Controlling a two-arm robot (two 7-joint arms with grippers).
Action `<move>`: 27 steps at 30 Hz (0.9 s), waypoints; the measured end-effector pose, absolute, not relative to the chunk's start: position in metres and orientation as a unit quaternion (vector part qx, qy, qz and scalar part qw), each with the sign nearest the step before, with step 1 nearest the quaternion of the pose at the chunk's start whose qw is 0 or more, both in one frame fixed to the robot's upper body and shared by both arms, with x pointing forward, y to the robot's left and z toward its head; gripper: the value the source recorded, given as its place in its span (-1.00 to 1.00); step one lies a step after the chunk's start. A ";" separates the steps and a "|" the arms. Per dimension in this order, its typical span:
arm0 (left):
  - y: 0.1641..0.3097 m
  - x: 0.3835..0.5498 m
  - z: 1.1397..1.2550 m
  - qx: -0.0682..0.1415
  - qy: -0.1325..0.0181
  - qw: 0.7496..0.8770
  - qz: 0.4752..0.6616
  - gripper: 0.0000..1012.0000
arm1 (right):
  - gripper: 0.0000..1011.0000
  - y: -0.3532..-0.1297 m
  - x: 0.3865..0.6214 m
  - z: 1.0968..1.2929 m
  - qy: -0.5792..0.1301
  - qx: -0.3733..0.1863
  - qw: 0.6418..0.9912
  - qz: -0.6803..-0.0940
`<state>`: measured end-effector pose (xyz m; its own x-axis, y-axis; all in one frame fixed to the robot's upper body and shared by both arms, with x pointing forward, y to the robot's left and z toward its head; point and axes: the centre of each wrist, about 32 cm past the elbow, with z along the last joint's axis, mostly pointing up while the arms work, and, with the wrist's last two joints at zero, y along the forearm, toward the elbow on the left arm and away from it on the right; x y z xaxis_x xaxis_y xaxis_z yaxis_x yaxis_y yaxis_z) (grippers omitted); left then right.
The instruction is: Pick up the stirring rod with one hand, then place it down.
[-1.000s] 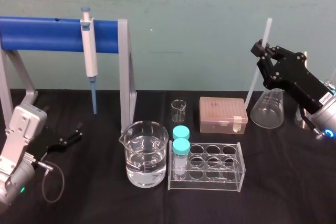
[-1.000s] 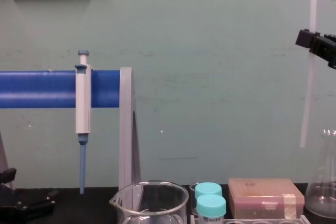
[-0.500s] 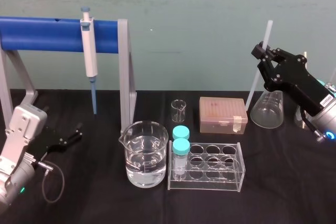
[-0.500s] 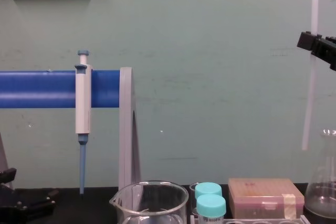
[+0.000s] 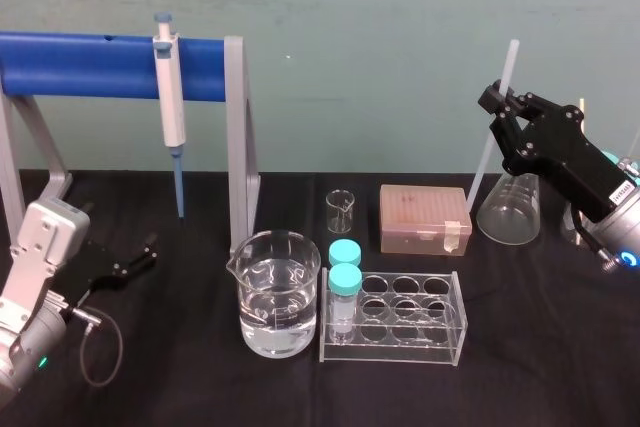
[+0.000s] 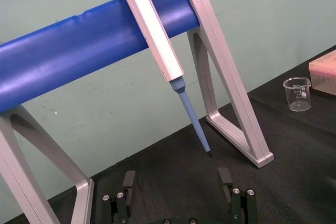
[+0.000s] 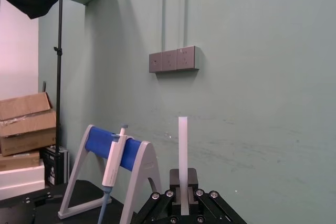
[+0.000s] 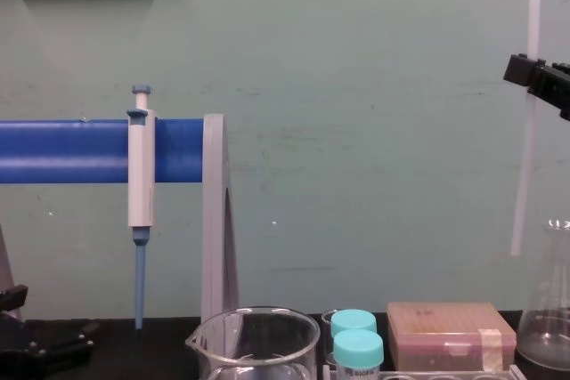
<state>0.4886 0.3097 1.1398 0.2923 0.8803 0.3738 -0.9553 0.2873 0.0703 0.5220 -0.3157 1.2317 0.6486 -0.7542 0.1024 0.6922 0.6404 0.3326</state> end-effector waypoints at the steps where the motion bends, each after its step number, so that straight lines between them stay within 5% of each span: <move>1: 0.310 0.489 1.140 0.141 -0.132 0.791 0.580 0.98 | -0.86 -0.316 0.522 1.232 -0.117 0.133 0.898 -0.403; 27: 0.310 0.489 1.140 0.141 -0.132 0.791 0.580 0.98 | -0.86 -0.317 0.523 1.232 -0.115 0.130 0.902 -0.395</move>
